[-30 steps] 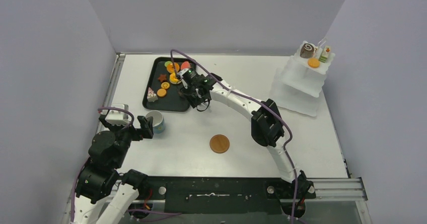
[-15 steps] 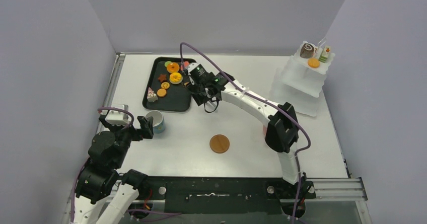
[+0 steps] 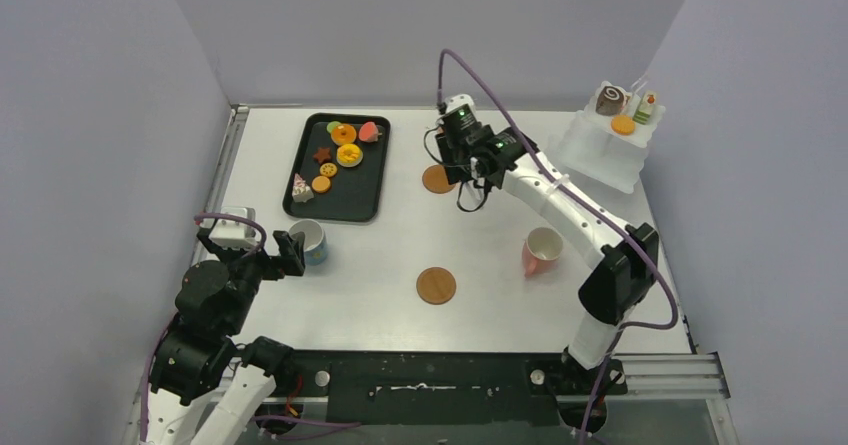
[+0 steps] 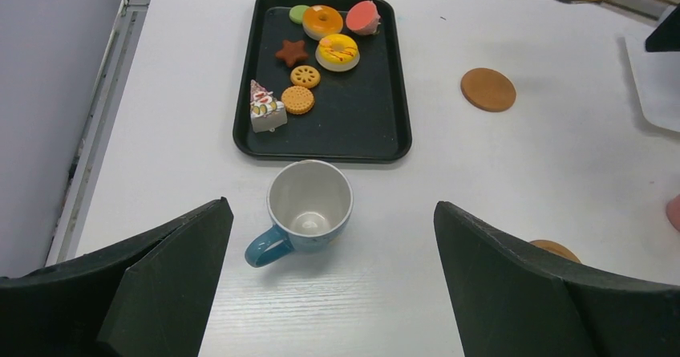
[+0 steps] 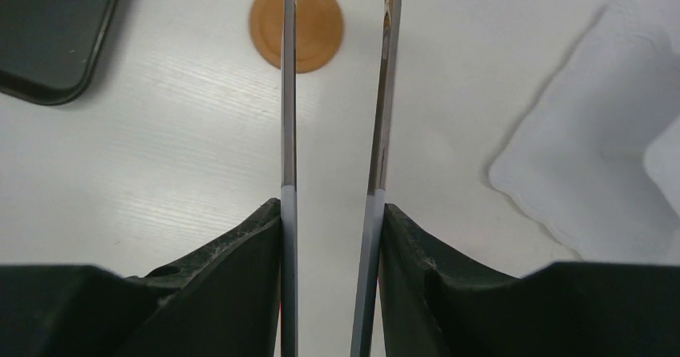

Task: Serve the afternoon tea
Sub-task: Place the desert on the desert table.

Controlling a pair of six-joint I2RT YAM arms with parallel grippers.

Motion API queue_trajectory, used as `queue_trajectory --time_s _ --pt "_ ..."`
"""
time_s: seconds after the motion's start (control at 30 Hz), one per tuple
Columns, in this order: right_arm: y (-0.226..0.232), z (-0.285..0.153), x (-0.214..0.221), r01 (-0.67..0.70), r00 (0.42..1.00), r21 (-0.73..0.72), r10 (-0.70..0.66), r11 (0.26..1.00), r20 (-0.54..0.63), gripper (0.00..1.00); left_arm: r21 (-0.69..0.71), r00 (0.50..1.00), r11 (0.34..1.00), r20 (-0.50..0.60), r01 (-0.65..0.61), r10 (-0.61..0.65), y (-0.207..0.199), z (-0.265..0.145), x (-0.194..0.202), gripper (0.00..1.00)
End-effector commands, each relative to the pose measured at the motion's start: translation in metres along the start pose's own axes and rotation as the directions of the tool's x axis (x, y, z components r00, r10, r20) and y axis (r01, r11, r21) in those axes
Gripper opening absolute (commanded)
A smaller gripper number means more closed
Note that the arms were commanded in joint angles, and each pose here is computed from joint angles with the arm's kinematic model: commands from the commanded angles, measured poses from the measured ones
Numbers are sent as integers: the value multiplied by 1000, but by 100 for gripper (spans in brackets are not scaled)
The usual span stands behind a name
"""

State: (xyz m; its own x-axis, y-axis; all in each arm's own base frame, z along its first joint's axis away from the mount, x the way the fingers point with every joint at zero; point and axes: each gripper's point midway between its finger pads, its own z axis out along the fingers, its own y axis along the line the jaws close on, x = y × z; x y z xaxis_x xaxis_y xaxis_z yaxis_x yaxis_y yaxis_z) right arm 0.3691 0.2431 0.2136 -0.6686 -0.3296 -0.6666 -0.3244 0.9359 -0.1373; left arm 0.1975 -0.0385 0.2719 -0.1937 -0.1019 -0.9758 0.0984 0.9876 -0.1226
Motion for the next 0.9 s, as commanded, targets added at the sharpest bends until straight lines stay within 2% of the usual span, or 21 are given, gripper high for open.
queue_trajectory --time_s 0.0,0.47,0.87 --pt "-56 -31 -17 -132 987 134 118 982 109 39 21 998 1000 56 0 -1 -4 1 -14 97" --pt "-165 -40 10 -317 948 333 287 888 139 39 21 999 1000 55 0 -1 -4 0 -14 97" --pt "-216 -23 25 -416 909 396 378 818 174 39 21 999 1000 54 1 -2 -4 1 -14 97"
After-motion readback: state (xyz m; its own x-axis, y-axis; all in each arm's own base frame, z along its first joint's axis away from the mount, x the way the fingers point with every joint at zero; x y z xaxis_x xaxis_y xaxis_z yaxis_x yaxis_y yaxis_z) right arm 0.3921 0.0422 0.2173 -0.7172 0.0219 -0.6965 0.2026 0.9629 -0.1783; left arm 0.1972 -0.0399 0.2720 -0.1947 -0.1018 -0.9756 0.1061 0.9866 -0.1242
